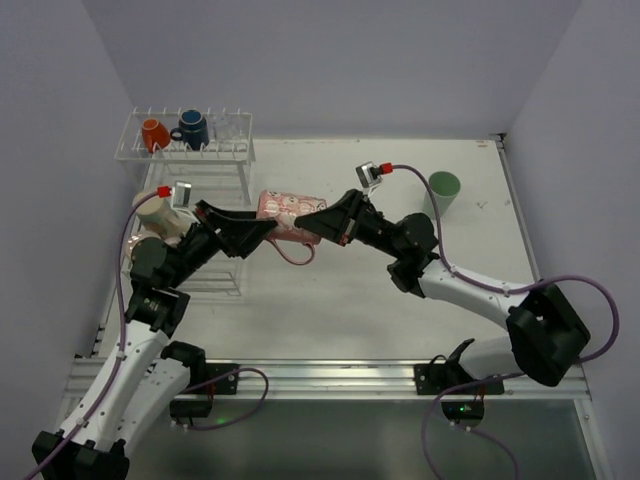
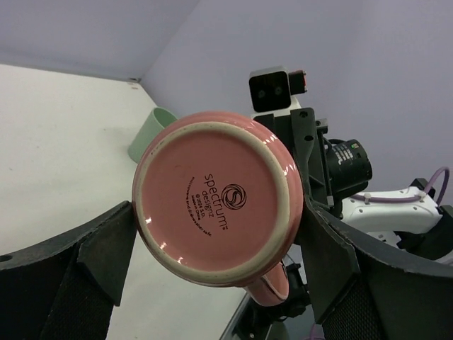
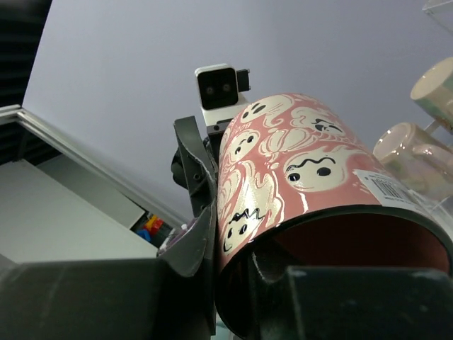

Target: Unload the cups from the dish rack

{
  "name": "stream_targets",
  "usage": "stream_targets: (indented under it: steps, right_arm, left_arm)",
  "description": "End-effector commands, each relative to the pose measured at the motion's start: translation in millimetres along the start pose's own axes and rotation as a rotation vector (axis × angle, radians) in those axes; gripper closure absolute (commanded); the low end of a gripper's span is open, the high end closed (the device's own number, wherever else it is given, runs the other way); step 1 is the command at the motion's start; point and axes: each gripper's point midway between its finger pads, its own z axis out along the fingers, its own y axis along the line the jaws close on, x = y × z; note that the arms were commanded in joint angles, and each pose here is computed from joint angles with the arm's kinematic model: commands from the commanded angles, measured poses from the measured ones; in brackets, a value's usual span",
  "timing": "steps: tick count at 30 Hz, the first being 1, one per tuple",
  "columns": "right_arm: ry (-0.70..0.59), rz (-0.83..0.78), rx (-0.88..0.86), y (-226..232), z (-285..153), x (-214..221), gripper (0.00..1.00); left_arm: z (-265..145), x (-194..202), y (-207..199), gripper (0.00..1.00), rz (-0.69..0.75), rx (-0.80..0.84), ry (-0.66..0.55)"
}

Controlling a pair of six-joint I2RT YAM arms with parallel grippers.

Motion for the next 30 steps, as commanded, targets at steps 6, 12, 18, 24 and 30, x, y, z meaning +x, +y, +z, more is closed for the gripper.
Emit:
stream_targets:
  steps: [6, 12, 18, 24, 30]
  right_arm:
    - [-0.148, -0.218, 0.140, 12.6, -9.8, -32.6, 1.00]
    - [-0.144, -0.324, 0.227, 12.9, -18.9, -38.1, 1.00]
    - [-0.040, -0.535, 0.385, 8.5, -11.5, -59.2, 1.00]
    - [0.214, -0.788, 1.048, -81.4, -69.9, -103.2, 1.00]
    - [0.396, -0.878, 1.353, -139.2, -114.5, -147.2, 1.00]
  left_arm:
    - [-2.8, -9.3, -12.7, 0.11, 0.172, 0.029, -0.022]
    - [-4.8, -14.5, -14.9, 0.00, 0.247, 0.007, -0.007]
    - [-9.3, -16.7, -4.6, 0.00, 0.352, -0.065, 0.024]
    - [-37.0, -10.8, 54.5, 0.00, 0.479, -0.385, 0.137]
    - [-46.9, 34.5, 74.7, 0.00, 0.494, -0.326, 0.258]
